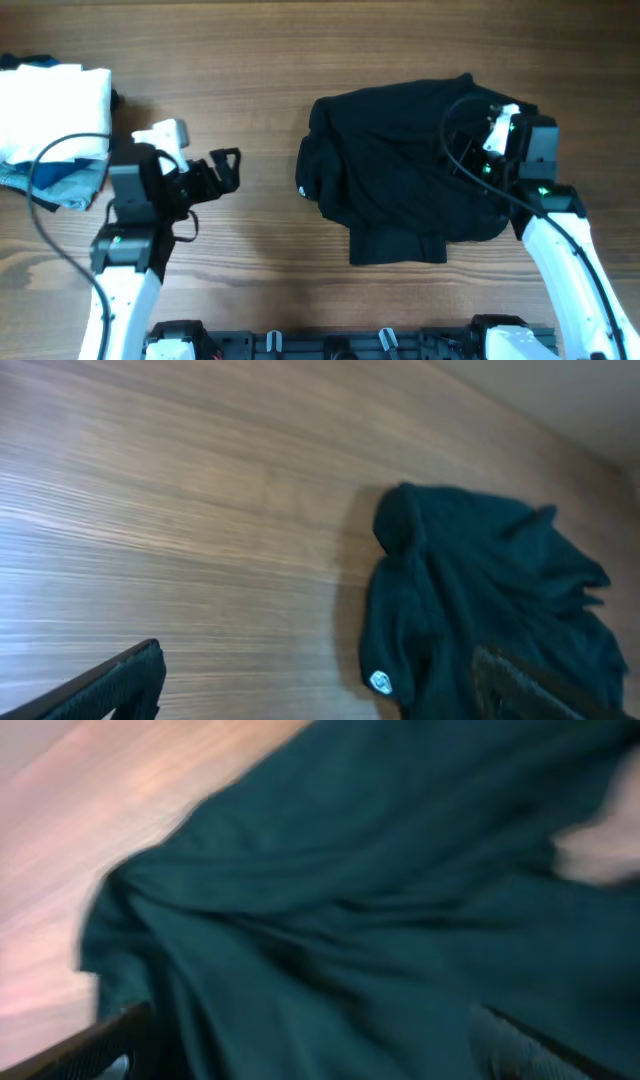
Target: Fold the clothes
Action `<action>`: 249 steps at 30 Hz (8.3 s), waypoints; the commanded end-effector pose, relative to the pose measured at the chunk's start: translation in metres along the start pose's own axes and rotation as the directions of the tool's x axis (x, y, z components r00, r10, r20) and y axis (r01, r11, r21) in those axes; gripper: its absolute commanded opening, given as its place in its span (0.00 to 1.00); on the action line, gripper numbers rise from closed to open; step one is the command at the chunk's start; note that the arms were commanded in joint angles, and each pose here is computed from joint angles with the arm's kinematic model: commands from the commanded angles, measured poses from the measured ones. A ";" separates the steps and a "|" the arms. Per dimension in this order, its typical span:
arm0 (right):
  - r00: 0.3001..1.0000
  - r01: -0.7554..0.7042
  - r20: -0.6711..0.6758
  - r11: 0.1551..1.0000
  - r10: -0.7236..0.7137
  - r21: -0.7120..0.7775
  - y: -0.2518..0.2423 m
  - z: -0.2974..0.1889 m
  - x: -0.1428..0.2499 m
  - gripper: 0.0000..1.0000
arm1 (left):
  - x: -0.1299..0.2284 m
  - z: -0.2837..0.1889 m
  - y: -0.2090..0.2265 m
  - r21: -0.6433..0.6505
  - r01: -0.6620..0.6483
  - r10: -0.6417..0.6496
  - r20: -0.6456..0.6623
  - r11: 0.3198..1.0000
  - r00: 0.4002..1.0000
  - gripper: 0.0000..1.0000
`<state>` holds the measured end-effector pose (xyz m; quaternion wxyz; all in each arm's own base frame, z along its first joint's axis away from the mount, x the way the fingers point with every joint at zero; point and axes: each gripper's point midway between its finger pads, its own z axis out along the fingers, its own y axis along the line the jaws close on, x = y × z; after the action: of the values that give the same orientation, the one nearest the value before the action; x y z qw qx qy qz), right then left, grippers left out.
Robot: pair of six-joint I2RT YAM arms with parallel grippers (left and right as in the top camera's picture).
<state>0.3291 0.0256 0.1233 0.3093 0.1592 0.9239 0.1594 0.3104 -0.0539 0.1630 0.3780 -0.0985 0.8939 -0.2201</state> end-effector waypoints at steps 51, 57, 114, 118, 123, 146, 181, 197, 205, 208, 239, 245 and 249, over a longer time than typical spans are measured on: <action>0.997 0.026 -0.079 0.988 -0.014 0.153 -0.030 -0.009 0.024 1.00 | 0.116 0.072 0.083 -0.480 0.209 -0.408 -0.358 0.852 0.840 0.73; 0.997 0.025 -0.079 0.988 -0.013 0.153 -0.030 -0.009 0.024 1.00 | 0.124 0.080 0.088 -0.469 0.216 -0.404 -0.349 0.856 0.845 0.79; 0.973 -0.034 -0.229 0.998 0.020 -0.058 0.014 0.157 0.073 0.28 | 0.061 -0.039 0.128 -0.604 0.336 -0.510 -0.138 0.723 0.849 0.04; 0.976 -0.033 -0.215 0.998 0.019 -0.061 0.013 0.152 0.067 0.04 | 0.057 -0.035 0.125 -0.585 0.345 -0.506 -0.133 0.734 0.852 0.04; 0.982 -0.181 -0.015 0.957 0.189 0.228 -0.072 0.073 -0.001 0.04 | 0.024 -0.012 0.103 -0.408 0.392 -0.464 -0.089 0.824 0.881 0.04; 0.954 -0.210 -0.120 0.898 0.275 0.387 -0.123 -0.007 0.034 0.04 | 0.169 -0.003 0.039 -0.408 0.155 -0.384 -0.570 0.900 0.726 0.60; 0.990 -0.136 -0.016 0.976 0.141 0.168 -0.049 -0.083 -0.042 0.04 | 0.005 -0.064 -0.033 -0.067 0.191 -0.201 -0.252 0.979 0.947 0.04; 0.883 0.131 0.440 0.986 -0.164 0.105 0.037 -0.260 -0.122 0.04 | -0.138 -0.197 -0.091 -0.090 -0.100 0.121 0.274 0.991 0.954 0.04; 0.864 0.239 0.437 0.968 -0.250 0.079 0.045 -0.228 -0.166 0.04 | -0.161 -0.142 -0.080 -0.101 -0.083 0.103 0.206 0.991 0.973 0.04; 0.913 0.265 0.334 0.963 -0.237 -0.042 0.040 -0.139 -0.198 0.04 | -0.189 -0.051 -0.065 -0.079 -0.107 0.117 0.132 0.991 0.984 0.04; 0.797 0.056 -0.450 0.693 0.403 0.719 -0.154 -0.041 0.032 0.04 | 0.143 0.002 0.011 -0.353 -0.041 -0.331 -0.907 0.935 0.259 0.04; 0.806 0.057 -0.425 0.661 0.412 0.748 -0.159 -0.044 0.030 0.04 | 0.116 0.033 0.022 -0.327 -0.046 -0.278 -0.861 0.944 0.427 0.55; 0.811 0.048 -0.418 0.665 0.409 0.745 -0.159 -0.042 0.028 0.04 | 0.016 0.070 0.052 -0.402 0.041 -0.289 -0.579 0.915 0.762 0.99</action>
<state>0.2511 -0.1071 0.0770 -0.0855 0.3007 0.9404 -0.1339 0.3056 -0.0720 0.0638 -0.0962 -0.1085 0.9798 -0.1380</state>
